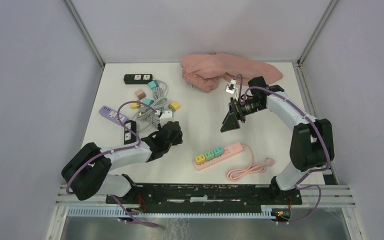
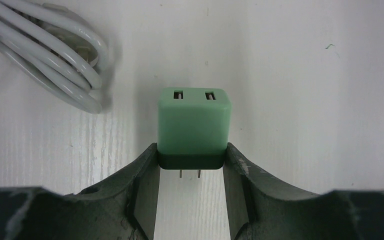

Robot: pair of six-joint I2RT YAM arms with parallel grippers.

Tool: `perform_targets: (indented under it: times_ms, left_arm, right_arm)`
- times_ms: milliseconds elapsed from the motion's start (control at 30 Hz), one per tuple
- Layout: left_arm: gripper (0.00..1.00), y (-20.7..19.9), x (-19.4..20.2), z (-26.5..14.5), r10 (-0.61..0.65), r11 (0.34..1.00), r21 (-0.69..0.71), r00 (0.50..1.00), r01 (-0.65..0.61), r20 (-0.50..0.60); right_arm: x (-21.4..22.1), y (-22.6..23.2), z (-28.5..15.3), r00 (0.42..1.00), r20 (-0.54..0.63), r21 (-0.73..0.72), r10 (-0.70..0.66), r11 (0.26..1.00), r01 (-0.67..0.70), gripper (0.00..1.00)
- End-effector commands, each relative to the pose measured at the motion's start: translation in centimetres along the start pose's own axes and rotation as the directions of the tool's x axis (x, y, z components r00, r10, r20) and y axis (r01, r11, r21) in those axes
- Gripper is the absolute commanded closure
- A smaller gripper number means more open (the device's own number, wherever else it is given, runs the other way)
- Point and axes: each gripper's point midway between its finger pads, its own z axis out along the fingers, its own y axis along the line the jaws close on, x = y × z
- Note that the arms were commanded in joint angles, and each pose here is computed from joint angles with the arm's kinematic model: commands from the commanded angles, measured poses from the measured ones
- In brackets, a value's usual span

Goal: Pull the plug off the socket
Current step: Place the plug at the center of the board.

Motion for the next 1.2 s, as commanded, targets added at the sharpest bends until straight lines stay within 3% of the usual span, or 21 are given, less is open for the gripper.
perform_targets:
  times_ms: [0,100,300,500,633,933,1167]
  left_arm:
    - [0.96,-0.2,-2.3,0.8,-0.079,0.996,-0.049,0.996,0.081,0.049]
    - [0.94,0.2,-2.3,1.3,-0.091,0.993,-0.071,0.995,0.093,0.036]
    - [0.77,1.3,-2.4,2.7,-0.112,0.985,-0.128,0.994,0.113,0.016]
    - [0.42,1.6,-2.9,3.5,-0.113,0.982,-0.152,0.994,0.112,0.002]
    - [0.26,1.3,-3.2,3.5,-0.108,0.985,-0.139,0.994,0.106,-0.001]
    - [0.15,-0.1,-4.3,2.0,-0.104,0.992,-0.069,0.994,0.103,-0.015]
    - [0.1,-2.8,-5.4,-0.5,-0.095,0.988,0.12,0.995,0.098,-0.029]
  right_arm:
    - [-1.6,0.3,-0.4,0.998,0.031,0.001,-0.055,0.998,0.055,0.0]
    - [-1.6,0.3,-0.4,0.998,0.031,0.001,-0.052,0.999,0.052,0.0]
    - [-1.5,0.3,-0.4,0.998,0.031,0.001,-0.05,0.999,0.05,0.0]
    - [-1.5,0.2,-0.5,0.998,0.031,0.005,-0.051,0.999,0.051,0.0]
    - [-1.5,0.1,-0.6,0.998,0.03,0.011,-0.054,0.999,0.054,0.0]
    - [-1.4,0.1,-0.7,0.997,0.025,0.021,-0.068,0.997,0.067,0.0]
    - [-1.6,0.5,-1.1,0.993,0.026,0.039,-0.114,0.993,0.113,0.0]
